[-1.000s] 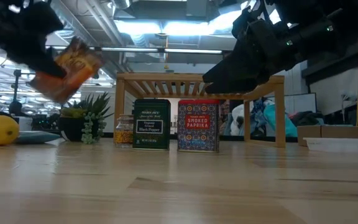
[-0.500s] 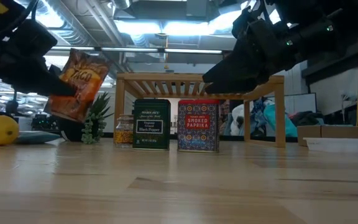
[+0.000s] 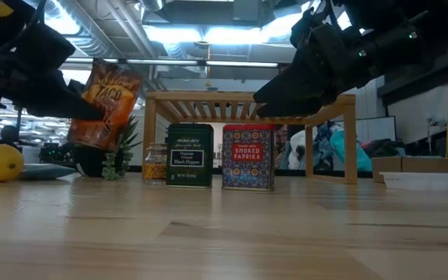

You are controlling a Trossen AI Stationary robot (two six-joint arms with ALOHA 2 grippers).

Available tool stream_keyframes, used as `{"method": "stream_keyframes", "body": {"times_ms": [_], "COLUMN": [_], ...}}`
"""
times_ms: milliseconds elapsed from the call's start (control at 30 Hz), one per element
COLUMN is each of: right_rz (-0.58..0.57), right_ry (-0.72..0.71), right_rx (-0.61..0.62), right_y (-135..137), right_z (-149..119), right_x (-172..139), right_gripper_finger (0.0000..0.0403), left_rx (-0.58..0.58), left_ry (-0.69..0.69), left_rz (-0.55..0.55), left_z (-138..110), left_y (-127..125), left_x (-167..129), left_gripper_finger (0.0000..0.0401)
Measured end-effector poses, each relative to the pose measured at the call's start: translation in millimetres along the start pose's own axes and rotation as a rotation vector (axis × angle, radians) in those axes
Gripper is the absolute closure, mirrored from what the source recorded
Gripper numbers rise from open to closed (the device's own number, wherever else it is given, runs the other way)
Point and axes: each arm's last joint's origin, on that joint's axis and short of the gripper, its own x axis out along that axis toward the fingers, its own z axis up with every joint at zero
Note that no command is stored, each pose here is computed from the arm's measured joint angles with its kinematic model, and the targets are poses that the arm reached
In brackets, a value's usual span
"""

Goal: Shelf spices
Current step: Remove the orange seasoning pack from the shelf

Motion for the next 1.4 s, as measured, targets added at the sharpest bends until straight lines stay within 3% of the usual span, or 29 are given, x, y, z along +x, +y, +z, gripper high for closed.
{"method": "stream_keyframes", "body": {"times_ms": [867, 1100, 1400], "right_rz": [0.000, 0.000, 0.000], "right_ry": [0.001, 0.001, 0.001], "right_rx": [-0.001, 0.000, -0.001], "right_y": [0.0, 0.0, 0.0], "right_z": [-0.1, -0.1, -0.1], "right_x": [0.0, 0.0, 0.0], "right_gripper_finger": [0.0036, 0.0036, 0.0036], "left_rx": [0.029, -0.004, -0.017], "left_ry": [0.113, 0.148, 0.152], "left_rz": [-0.001, 0.002, 0.002], "left_z": [-18.5, -23.1, -23.6], "left_y": [-9.5, -10.2, -10.3], "left_x": [24.5, 26.0, 26.0], "left_gripper_finger": [0.0372, 0.0340, 0.0342]}}
